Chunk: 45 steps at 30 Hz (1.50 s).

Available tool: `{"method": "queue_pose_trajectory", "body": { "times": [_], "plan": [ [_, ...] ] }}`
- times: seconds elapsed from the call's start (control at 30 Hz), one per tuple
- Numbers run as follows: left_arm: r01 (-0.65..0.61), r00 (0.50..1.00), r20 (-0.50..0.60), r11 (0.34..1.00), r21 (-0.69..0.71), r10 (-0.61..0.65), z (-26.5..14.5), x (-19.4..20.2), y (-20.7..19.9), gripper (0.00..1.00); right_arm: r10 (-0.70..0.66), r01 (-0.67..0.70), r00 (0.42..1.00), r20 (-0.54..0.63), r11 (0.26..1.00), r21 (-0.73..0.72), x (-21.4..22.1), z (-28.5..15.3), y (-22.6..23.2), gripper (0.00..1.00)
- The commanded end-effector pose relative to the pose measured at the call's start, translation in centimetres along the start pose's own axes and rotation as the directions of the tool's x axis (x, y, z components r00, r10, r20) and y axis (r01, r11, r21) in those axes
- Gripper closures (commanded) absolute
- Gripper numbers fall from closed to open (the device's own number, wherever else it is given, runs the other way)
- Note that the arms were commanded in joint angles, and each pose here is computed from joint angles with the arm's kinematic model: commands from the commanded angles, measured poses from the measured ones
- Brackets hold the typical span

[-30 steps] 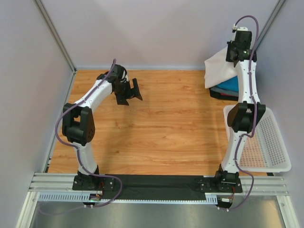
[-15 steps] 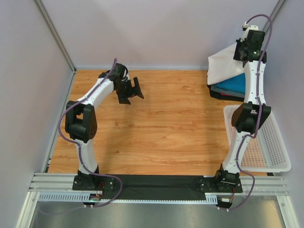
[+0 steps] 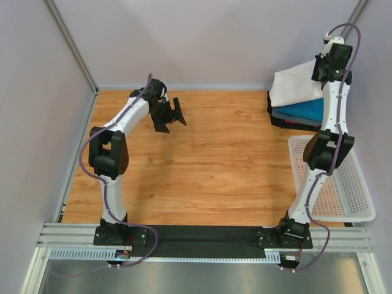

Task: Fold and stack the t-shirts
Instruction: Neatly place the folded tshirt to the corner

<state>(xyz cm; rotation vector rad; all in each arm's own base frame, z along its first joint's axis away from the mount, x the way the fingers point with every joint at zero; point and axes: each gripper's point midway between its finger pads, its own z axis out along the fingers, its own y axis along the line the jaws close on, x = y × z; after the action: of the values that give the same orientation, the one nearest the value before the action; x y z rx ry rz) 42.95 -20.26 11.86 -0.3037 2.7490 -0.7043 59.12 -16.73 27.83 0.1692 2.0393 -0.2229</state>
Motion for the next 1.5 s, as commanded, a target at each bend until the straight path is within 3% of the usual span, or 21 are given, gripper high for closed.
{"method": "queue_pose_trajectory", "body": {
  "times": [0.0, 0.17, 0.27, 0.3, 0.33, 0.43, 0.5, 0.57, 0.6, 0.73, 0.87, 1.1, 1.13, 1.17, 1.2, 1.23, 1.27, 1.3, 1.33, 1.43, 1.47],
  "plan": [
    [0.035, 0.999, -0.015, 0.999, -0.011, -0.035, -0.2, -0.5, -0.1, 0.06, -0.032, 0.030, 0.999, 0.036, 0.998, 0.048, 0.0, 1.9, -2.8, 1.00],
    [0.033, 0.999, 0.000, 0.999, -0.008, -0.033, -0.7, -1.2, -0.7, 0.06, -0.050, 0.053, 0.998, -0.023, 0.992, 0.111, 2.8, 4.2, -4.9, 1.00],
    [0.029, 0.999, 0.014, 1.000, -0.005, -0.029, -1.0, -1.7, -1.0, 0.06, -0.047, 0.052, 0.998, -0.050, 0.994, 0.101, 4.5, 5.6, -4.9, 0.62],
    [0.025, 0.999, 0.022, 1.000, 0.001, -0.025, -1.2, -2.0, -1.3, 0.06, -0.048, 0.054, 0.997, -0.054, 0.990, 0.131, 4.4, 5.6, -5.3, 0.41],
    [0.023, 0.999, 0.025, 1.000, 0.002, -0.023, -1.3, -2.1, -1.4, 0.06, -0.048, 0.057, 0.997, -0.060, 0.987, 0.153, 4.5, 5.6, -5.7, 0.33],
    [0.008, 0.999, 0.045, 1.000, 0.003, -0.008, -1.9, -2.7, -1.8, 0.06, -0.053, 0.062, 0.998, -0.042, 0.969, 0.241, 3.2, 4.3, -7.2, 0.21],
    [-0.019, 0.996, 0.085, 1.000, 0.004, 0.019, -2.9, -3.4, -2.2, 0.06, -0.051, 0.049, 0.999, -0.002, 0.953, 0.298, 0.8, 2.0, -8.2, 0.10],
    [-0.066, 0.990, 0.127, 0.998, -0.006, 0.067, -4.3, -4.0, -2.5, 0.06, -0.043, 0.024, 0.998, 0.056, 0.948, 0.316, -2.0, -0.9, -8.5, 0.08],
    [-0.083, 0.983, 0.164, 0.996, -0.029, 0.086, -5.1, -4.7, -2.4, 0.05, -0.035, 0.012, 0.997, 0.066, 0.948, 0.318, -2.7, -2.1, -8.5, 0.02],
    [-0.158, 0.947, 0.267, 0.982, -0.103, 0.180, -8.9, -6.0, -2.3, 0.05, 0.004, -0.066, 0.985, 0.170, 0.930, 0.361, -7.1, -8.9, -9.1, 0.00],
    [-0.222, 0.887, 0.385, 0.966, -0.130, 0.255, -14.3, -6.1, -3.1, 0.05, 0.058, -0.131, 0.949, 0.310, 0.966, 0.223, -11.2, -17.1, -6.5, 0.00],
    [-0.317, 0.796, 0.533, 0.948, -0.038, 0.288, -20.3, -2.0, -4.1, 0.04, 0.121, -0.126, 0.914, 0.388, 0.992, -0.012, -10.7, -26.3, -1.6, 0.00],
    [-0.331, 0.774, 0.563, 0.943, -0.029, 0.289, -21.0, -1.8, -4.3, 0.04, 0.143, -0.144, 0.890, 0.433, 0.989, -0.029, -11.1, -29.2, -1.2, 0.00],
    [-0.347, 0.739, 0.609, 0.938, -0.021, 0.287, -23.1, -1.1, -4.7, 0.04, 0.142, -0.134, 0.887, 0.439, 0.990, -0.050, -10.6, -29.6, -0.7, 0.00],
    [-0.340, 0.743, 0.605, 0.940, -0.028, 0.287, -22.7, -0.3, -3.8, 0.03, 0.149, -0.135, 0.903, 0.403, 0.989, -0.063, -8.7, -28.9, -0.3, 0.00],
    [-0.341, 0.725, 0.630, 0.940, -0.024, 0.279, -23.3, -0.2, -3.8, 0.03, 0.150, -0.126, 0.889, 0.432, 0.988, -0.085, -8.4, -31.0, 0.3, 0.00],
    [-0.348, 0.687, 0.675, 0.937, -0.019, 0.269, -25.2, 0.5, -3.9, 0.03, 0.152, -0.112, 0.891, 0.427, 0.987, -0.118, -7.6, -31.2, 1.0, 0.00],
    [-0.340, 0.696, 0.667, 0.940, -0.019, 0.265, -24.2, 1.3, -3.0, 0.01, 0.157, -0.109, 0.881, 0.447, 0.985, -0.131, -7.6, -31.6, 1.2, 0.00],
    [-0.354, 0.655, 0.715, 0.935, 0.002, 0.246, -25.8, 1.7, -3.5, 0.01, 0.179, -0.132, 0.889, 0.420, 0.981, -0.138, -5.5, -31.0, 1.5, 0.00],
    [-0.330, 0.654, 0.725, 0.944, 0.017, 0.216, -25.1, 2.7, -2.4, 0.01, 0.187, -0.149, 0.902, 0.389, 0.981, -0.127, -3.1, -27.8, 1.4, 0.00],
    [-0.324, 0.655, 0.729, 0.945, 0.035, 0.198, -25.4, 3.2, -2.4, 0.01, 0.203, -0.162, 0.907, 0.369, 0.977, -0.139, -2.7, -26.8, 1.6, 0.05]
  ]
}}
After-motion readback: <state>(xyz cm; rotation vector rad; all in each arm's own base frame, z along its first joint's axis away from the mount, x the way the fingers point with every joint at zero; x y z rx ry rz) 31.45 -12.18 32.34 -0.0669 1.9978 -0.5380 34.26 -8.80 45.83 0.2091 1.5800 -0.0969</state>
